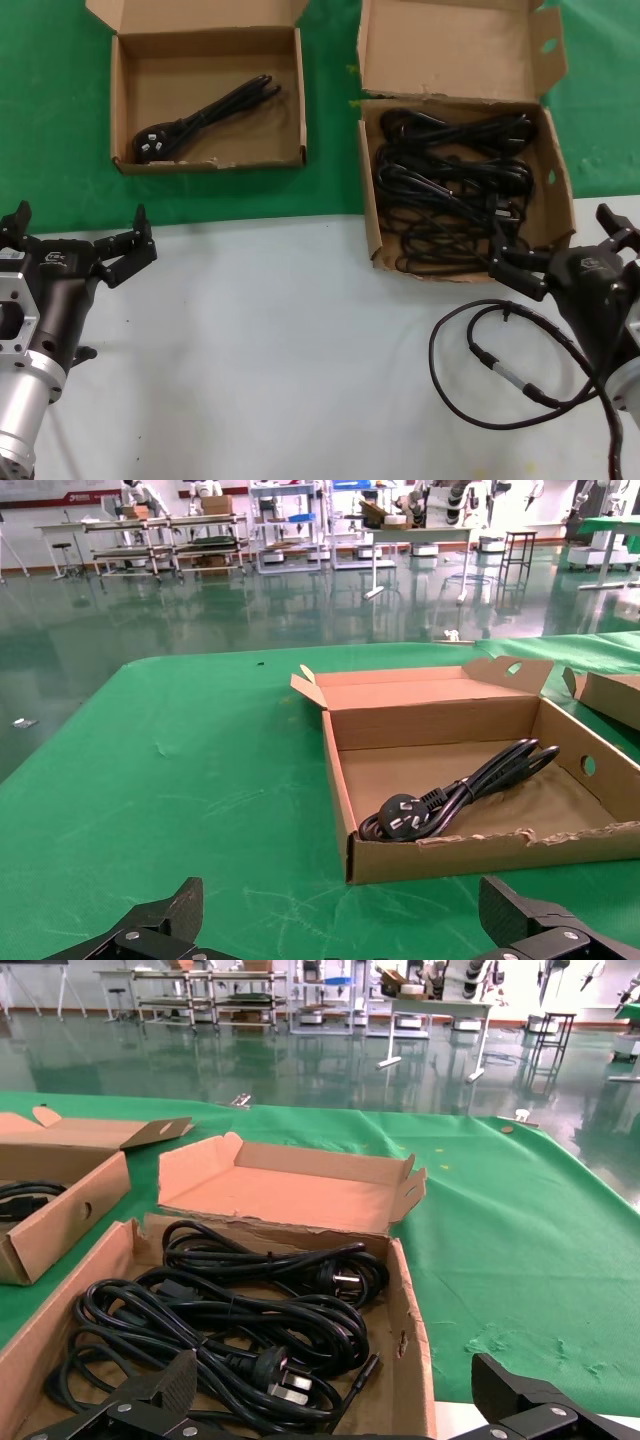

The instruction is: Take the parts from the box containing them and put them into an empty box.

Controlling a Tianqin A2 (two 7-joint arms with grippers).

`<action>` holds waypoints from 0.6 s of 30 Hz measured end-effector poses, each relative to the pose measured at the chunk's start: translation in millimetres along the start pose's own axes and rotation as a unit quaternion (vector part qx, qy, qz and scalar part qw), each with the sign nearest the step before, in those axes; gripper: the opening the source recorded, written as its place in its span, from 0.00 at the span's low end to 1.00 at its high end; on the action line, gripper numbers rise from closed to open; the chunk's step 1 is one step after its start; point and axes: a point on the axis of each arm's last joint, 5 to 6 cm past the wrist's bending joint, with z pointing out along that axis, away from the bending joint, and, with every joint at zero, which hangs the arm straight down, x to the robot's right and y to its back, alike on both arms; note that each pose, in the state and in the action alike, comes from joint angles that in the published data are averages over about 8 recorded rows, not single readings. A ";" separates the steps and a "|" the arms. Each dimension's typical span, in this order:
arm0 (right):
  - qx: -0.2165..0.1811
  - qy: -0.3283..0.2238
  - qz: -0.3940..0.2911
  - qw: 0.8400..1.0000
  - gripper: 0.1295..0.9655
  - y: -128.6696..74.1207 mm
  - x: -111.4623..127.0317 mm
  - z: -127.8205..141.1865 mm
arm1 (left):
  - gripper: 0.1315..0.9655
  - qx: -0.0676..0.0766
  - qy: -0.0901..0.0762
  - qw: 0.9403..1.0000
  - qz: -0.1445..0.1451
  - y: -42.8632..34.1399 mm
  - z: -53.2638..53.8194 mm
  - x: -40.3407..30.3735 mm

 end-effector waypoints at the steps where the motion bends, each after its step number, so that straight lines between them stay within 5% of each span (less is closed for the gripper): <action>1: 0.000 0.000 0.000 1.000 1.00 0.0 0.0 0.0 | 1.00 0.000 0.000 1.000 0.000 0.0 0.0 0.0; 18: 0.000 0.000 0.000 1.000 1.00 0.0 0.0 0.0 | 1.00 0.000 0.000 1.000 0.000 0.0 0.0 0.0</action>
